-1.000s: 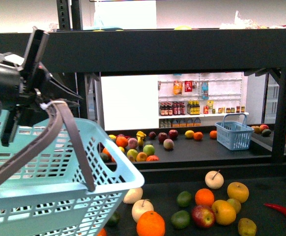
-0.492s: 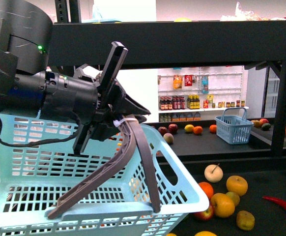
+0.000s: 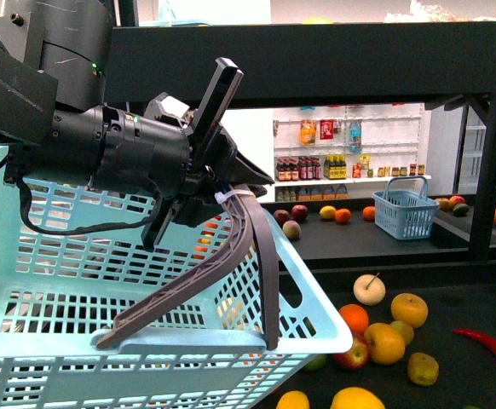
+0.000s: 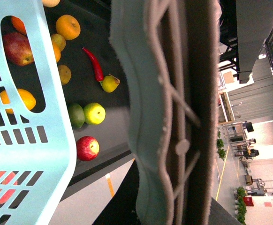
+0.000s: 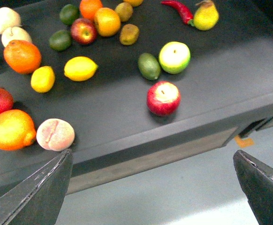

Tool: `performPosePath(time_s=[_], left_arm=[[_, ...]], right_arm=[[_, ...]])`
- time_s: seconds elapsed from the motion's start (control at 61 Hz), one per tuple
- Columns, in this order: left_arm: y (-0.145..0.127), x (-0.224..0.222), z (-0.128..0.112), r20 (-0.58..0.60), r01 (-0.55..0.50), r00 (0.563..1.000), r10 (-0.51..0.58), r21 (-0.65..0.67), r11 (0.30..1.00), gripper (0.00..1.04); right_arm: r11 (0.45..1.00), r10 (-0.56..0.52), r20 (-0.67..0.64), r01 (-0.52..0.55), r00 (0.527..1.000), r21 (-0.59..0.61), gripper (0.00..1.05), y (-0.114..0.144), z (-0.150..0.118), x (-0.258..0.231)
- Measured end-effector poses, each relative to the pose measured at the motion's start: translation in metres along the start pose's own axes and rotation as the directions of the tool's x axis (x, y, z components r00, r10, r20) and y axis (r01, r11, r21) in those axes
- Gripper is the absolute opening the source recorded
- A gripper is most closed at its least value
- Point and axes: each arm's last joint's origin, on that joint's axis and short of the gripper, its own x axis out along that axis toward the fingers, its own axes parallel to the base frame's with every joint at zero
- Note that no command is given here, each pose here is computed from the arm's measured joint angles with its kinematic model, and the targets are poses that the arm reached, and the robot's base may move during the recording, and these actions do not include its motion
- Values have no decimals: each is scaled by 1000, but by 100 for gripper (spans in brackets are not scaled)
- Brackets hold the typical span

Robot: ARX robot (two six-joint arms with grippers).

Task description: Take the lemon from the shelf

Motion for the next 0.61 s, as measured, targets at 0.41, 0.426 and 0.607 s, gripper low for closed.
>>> performPosePath(time_s=[0.41,0.426,0.607], left_arm=[[0,0,0,-2,1,1000,-1,2,1000,10],[0,0,0,-1,1,1000,-1,2,1000,10],[0,0,0,-3,2,1000,-2,1,1000,9]], right_arm=[[947,229,-122,-250,966,-200,102,-38,25,187],[945,238,-122,-259,964,-202,102,-38,25,191],[813,379,-139,-401,915,-421,102,-23,20,243]])
